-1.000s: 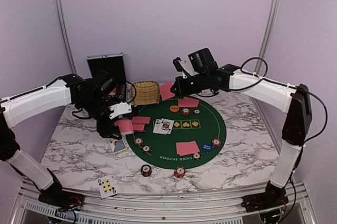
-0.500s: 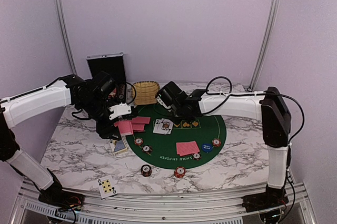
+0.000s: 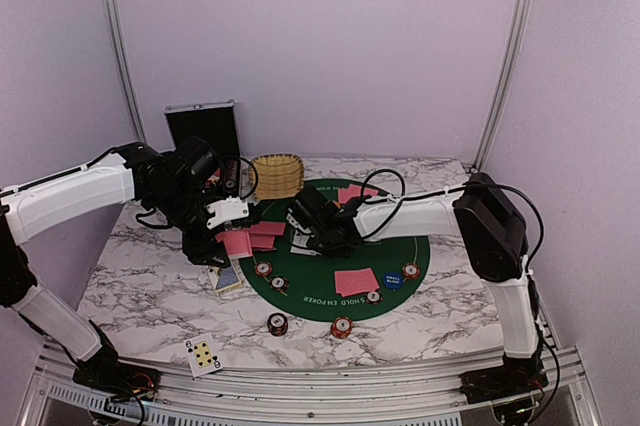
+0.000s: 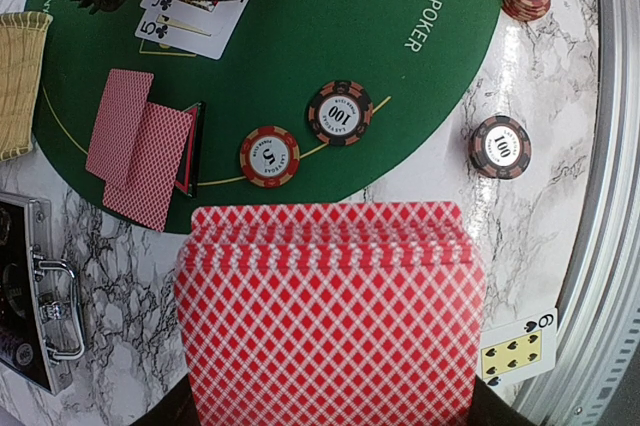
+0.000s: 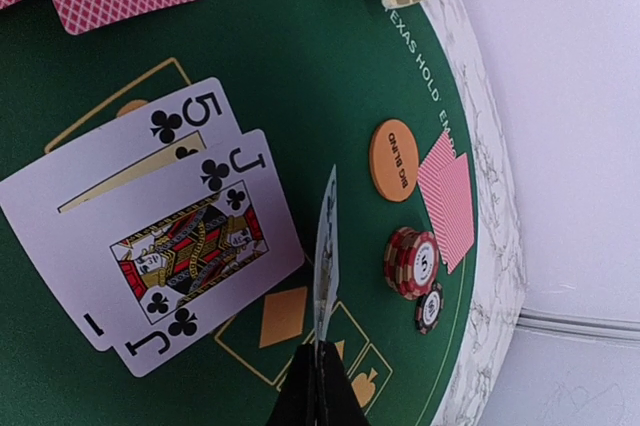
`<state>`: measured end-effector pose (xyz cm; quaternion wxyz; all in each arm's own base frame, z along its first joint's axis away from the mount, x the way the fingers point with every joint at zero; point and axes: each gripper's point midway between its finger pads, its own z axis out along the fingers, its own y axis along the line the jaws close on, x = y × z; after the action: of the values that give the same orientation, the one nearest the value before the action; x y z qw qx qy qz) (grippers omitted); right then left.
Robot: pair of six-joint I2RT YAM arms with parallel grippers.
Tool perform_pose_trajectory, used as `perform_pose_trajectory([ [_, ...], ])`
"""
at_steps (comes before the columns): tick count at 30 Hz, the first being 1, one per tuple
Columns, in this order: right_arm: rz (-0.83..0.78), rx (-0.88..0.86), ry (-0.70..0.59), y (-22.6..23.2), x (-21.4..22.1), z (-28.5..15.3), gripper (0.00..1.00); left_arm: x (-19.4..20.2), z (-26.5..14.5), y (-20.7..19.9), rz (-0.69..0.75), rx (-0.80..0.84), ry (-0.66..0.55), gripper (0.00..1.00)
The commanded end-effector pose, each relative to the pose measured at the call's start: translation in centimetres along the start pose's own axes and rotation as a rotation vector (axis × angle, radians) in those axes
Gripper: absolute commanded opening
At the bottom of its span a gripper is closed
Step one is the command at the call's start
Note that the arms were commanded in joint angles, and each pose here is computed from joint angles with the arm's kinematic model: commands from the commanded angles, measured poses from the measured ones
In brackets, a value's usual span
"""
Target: Distribute texas hold em gaming equipment
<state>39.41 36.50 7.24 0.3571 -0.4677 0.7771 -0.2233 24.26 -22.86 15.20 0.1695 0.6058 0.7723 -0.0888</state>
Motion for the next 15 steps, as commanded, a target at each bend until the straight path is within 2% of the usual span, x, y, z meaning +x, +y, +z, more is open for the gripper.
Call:
perform_pose_trajectory([
  [1, 0.029, -0.049, -0.052, 1.4, -1.6, -0.2, 0.00, -0.4, -1.0, -0.1, 0.002, -0.010, -0.035, 0.01],
  [6, 0.043, -0.113, -0.052, 2.7, -1.4, -0.3, 0.03, -0.6, -1.0, 0.0, 0.001, -0.007, -0.038, 0.01],
  [15, 0.095, -0.149, -0.061, 2.7, -0.7, -1.6, 0.34, -0.6, -0.9, 0.2, 0.002, -0.012, -0.031, 0.01],
])
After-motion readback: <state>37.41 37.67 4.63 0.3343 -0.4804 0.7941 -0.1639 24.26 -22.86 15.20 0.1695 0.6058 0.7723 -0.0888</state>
